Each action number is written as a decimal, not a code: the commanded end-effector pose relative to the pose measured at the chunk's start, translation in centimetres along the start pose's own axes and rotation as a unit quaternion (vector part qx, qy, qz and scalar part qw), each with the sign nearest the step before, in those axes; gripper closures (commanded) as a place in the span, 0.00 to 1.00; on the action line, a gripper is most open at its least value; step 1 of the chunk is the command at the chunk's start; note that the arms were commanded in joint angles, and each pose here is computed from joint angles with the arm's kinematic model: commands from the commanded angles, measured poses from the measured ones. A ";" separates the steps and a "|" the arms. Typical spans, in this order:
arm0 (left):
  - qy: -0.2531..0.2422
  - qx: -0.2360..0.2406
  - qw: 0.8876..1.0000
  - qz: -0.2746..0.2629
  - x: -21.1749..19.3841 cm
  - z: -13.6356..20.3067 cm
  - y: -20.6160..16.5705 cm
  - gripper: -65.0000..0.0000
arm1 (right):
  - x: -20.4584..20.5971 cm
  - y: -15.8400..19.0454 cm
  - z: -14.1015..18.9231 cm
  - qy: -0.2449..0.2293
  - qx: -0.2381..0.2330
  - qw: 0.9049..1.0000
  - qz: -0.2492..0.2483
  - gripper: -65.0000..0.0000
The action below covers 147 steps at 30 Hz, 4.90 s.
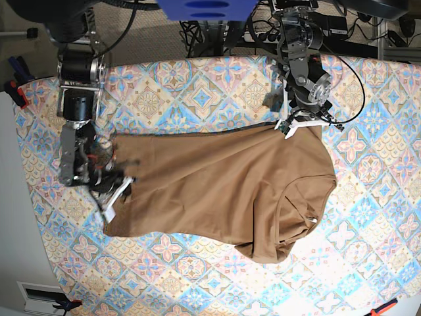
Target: Layout the t-shirt on the table in an organized manner, then fold the t-shirt properly
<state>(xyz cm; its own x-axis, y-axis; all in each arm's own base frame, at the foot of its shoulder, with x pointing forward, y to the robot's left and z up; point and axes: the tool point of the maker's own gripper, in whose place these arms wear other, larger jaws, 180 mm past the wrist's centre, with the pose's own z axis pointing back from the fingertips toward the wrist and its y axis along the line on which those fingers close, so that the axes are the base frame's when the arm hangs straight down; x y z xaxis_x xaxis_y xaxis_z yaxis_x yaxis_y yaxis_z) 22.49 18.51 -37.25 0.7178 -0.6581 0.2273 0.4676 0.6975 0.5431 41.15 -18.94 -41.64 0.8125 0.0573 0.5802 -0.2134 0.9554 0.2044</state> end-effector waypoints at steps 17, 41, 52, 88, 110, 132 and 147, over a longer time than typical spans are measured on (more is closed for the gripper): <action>-0.011 0.013 1.000 0.005 0.8 0.4 0.7 1.00 | 9.2 0.0 9.5 -0.190 -0.048 0.978 0.068 0.47; -0.011 0.012 1.000 0.006 0.8 0.4 0.7 1.00 | -7.5 0.1 13.2 -0.223 0.003 0.954 -0.202 0.47; -0.012 0.013 1.000 0.005 0.8 0.4 0.8 1.00 | -12.2 0.8 10.0 -0.169 0.017 0.949 -0.266 0.47; -0.043 0.029 0.999 0.006 3.6 0.6 2.2 1.00 | -12.3 5.1 7.4 -0.134 0.069 0.956 -0.251 1.00; -0.148 0.245 0.957 0.056 23.1 11.2 22.9 1.00 | 15.7 -2.5 18.8 -0.318 0.026 0.938 -0.138 1.00; -0.258 0.247 0.924 0.136 36.5 14.5 37.9 1.00 | 34.5 -3.6 19.5 -0.334 -0.018 0.935 -0.116 1.00; -0.251 0.352 0.896 0.104 30.8 21.9 35.8 1.00 | 34.8 -3.3 25.4 -0.375 -0.054 0.924 -0.060 1.00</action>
<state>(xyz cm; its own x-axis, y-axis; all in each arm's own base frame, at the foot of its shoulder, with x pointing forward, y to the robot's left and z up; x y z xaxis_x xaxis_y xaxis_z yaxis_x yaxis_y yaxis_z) 50.29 16.44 5.81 0.3445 -0.7103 0.6139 -0.1844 0.5899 0.7861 56.44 -26.59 -4.33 0.2680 -0.2289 0.9358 -0.0652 0.9648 0.2547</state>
